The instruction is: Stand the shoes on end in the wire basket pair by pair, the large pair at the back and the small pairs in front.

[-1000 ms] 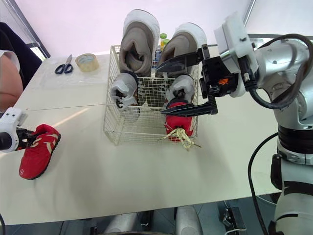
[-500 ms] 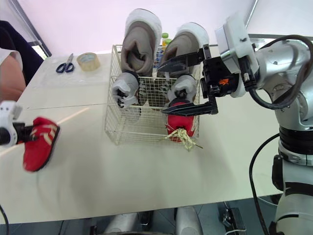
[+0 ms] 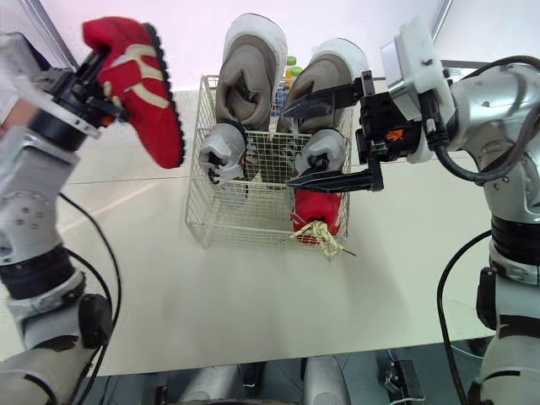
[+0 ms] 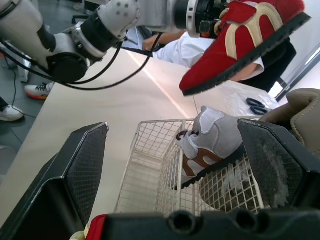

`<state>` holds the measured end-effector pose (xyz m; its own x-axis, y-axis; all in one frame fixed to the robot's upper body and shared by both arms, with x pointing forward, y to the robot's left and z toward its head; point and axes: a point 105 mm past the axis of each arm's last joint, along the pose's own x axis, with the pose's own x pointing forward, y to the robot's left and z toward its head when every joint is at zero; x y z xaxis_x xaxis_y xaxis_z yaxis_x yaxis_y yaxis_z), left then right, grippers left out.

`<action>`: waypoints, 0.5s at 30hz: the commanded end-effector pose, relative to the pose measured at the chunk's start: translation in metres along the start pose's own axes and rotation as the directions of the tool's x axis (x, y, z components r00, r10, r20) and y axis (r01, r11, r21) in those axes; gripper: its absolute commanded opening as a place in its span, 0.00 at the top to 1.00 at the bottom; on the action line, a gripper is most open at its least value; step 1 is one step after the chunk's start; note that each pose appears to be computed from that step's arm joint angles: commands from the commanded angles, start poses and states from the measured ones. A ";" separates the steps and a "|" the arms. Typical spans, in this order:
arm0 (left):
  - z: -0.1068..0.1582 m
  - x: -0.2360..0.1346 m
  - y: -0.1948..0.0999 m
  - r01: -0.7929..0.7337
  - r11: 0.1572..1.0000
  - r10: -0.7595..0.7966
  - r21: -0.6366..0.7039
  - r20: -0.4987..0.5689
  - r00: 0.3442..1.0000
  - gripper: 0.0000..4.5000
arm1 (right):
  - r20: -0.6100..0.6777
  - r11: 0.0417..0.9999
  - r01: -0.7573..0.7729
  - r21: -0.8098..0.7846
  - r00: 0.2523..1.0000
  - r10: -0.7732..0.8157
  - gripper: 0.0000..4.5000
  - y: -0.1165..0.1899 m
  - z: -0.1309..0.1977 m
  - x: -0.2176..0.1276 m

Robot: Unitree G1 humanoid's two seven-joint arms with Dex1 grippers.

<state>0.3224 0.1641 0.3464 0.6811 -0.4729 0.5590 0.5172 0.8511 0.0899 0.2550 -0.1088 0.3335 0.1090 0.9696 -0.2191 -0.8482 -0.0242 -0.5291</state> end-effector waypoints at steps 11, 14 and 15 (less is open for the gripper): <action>-0.026 -0.013 -0.050 0.047 0.994 -0.051 0.099 0.041 0.998 0.99 | -0.049 0.995 0.085 -0.053 0.995 -0.087 0.00 0.006 0.017 -0.017; -0.037 -0.018 -0.056 0.051 0.991 -0.055 0.126 0.029 0.998 0.99 | -0.054 0.995 0.090 -0.051 0.994 -0.093 0.00 0.006 0.017 -0.016; -0.042 -0.021 -0.056 0.042 0.991 -0.046 0.124 0.023 0.999 0.99 | -0.056 0.995 0.091 -0.051 0.994 -0.094 0.00 0.006 0.018 -0.016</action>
<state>0.3060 0.1210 0.2957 0.6600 -0.4978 0.5627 0.4842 0.8545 0.1880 0.2463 -0.1184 0.3372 0.1988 0.9521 -0.2325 -0.8410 0.0439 -0.5392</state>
